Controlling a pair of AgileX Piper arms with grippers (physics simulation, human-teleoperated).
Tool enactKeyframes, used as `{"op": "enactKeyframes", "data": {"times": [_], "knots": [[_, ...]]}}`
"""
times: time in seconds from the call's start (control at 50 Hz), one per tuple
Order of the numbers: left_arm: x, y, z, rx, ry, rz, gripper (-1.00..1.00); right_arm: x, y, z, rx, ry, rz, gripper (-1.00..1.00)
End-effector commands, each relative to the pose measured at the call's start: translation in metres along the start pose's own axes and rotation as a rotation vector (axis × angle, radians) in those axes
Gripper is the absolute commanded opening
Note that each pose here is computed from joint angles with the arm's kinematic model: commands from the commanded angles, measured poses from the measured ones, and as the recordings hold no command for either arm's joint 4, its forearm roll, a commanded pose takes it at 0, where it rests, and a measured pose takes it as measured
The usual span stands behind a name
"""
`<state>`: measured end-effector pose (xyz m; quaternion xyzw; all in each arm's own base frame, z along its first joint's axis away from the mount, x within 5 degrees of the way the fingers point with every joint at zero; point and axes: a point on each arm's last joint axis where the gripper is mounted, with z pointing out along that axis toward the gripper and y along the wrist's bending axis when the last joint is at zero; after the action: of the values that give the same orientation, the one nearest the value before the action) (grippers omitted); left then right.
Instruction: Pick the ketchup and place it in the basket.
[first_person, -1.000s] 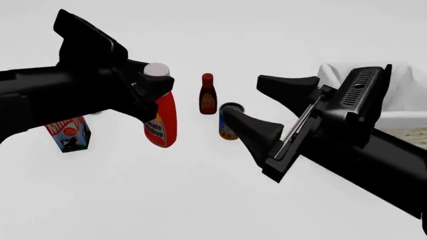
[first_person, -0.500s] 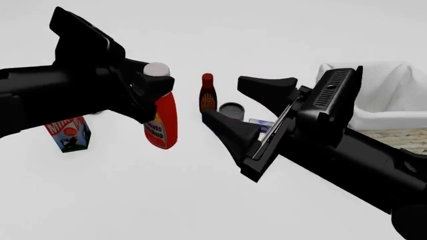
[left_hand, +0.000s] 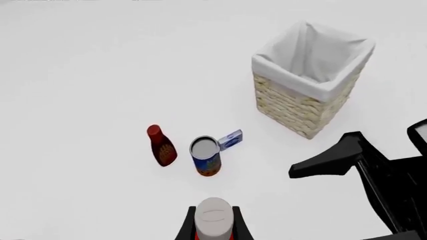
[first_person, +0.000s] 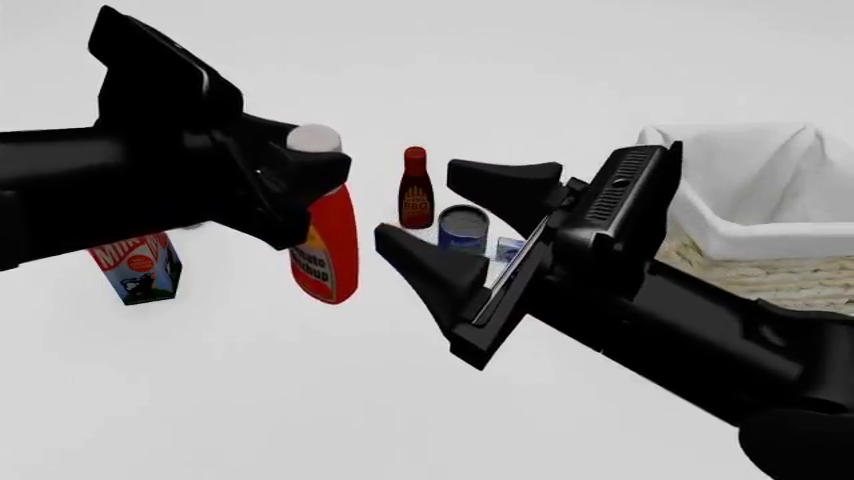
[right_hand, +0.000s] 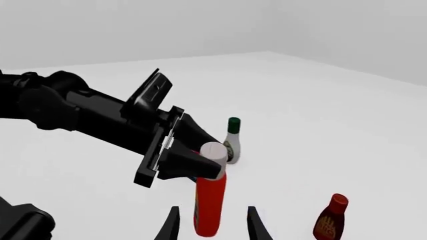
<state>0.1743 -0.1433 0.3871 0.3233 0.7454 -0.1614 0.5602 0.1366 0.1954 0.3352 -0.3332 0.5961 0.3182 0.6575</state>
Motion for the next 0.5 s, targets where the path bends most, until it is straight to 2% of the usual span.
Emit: {"op": "enactKeyframes", "data": {"times": [0.02,0.5], "knots": [[-0.006,-0.001,-0.007,0.004,-0.015,0.016,-1.0,0.001,0.004,0.007,-0.015,-0.002,0.006,1.0],[-0.01,-0.005,-0.018,0.023,-0.022,0.019,-1.0,0.005,0.006,0.018,-0.024,-0.001,-0.003,1.0]]}}
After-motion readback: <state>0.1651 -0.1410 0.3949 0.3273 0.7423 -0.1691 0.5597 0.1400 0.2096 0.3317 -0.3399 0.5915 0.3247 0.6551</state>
